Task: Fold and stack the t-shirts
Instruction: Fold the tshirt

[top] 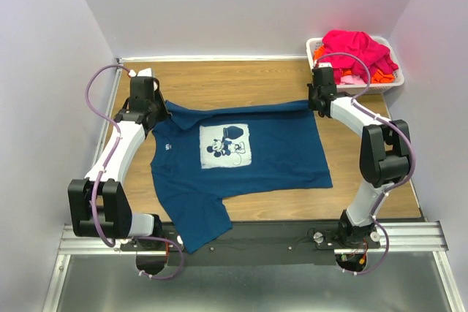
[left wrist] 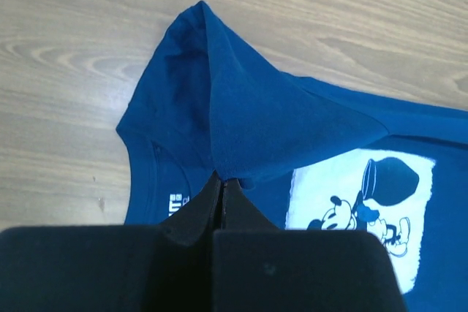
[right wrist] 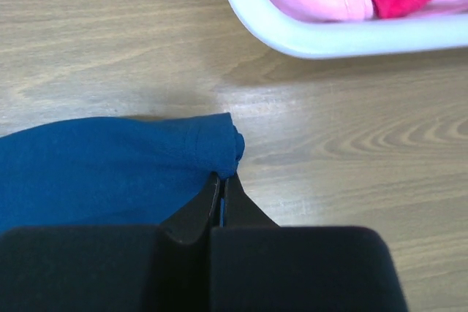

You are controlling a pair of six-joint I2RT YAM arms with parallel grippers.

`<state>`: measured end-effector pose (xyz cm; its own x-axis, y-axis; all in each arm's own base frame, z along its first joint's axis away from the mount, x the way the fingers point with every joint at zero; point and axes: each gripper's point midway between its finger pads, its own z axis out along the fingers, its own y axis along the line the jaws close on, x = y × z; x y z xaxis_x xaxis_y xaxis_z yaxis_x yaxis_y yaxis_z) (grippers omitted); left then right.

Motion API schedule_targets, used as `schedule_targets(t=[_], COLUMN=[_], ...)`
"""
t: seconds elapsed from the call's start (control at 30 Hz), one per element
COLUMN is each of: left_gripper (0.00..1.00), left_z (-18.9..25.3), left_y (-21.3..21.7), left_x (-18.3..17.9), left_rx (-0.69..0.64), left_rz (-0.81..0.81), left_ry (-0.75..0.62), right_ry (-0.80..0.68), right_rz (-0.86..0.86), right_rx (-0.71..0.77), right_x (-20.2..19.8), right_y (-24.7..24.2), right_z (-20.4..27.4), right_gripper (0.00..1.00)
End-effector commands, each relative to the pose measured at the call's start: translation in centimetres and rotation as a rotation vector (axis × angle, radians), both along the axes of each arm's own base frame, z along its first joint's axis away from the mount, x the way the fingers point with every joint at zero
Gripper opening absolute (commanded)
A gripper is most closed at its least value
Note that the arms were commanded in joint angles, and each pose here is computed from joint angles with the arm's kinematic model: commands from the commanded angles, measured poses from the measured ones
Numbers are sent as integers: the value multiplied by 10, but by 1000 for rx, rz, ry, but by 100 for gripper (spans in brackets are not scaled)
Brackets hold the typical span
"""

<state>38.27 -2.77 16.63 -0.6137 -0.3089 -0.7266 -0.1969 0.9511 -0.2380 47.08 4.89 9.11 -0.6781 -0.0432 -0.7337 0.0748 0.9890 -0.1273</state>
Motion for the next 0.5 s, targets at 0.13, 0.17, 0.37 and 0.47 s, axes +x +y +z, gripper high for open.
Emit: schedule_targets(t=[0.13,0.17,0.37,0.47], left_gripper=[0,0,0,0], left_z=[-17,-18,-21,-26], left_y=[-10,-11,-12,-14], left_x=[-31,-34,-44,-50], left_rx=[-99,-106,-161,-177], left_rz=[1,-1,17,15], left_ry=[48,48,33,50], right_ry=[63,70,120,137], right_rz=[-107,-115,-151,-158], right_rx=[-23,-23,-55,-65], right_x=[-30,-32,-45,-46], right_y=[-19,-21,-29,-31], right_z=[-20,-22,-40,-46], right_gripper=[1,1,1,1])
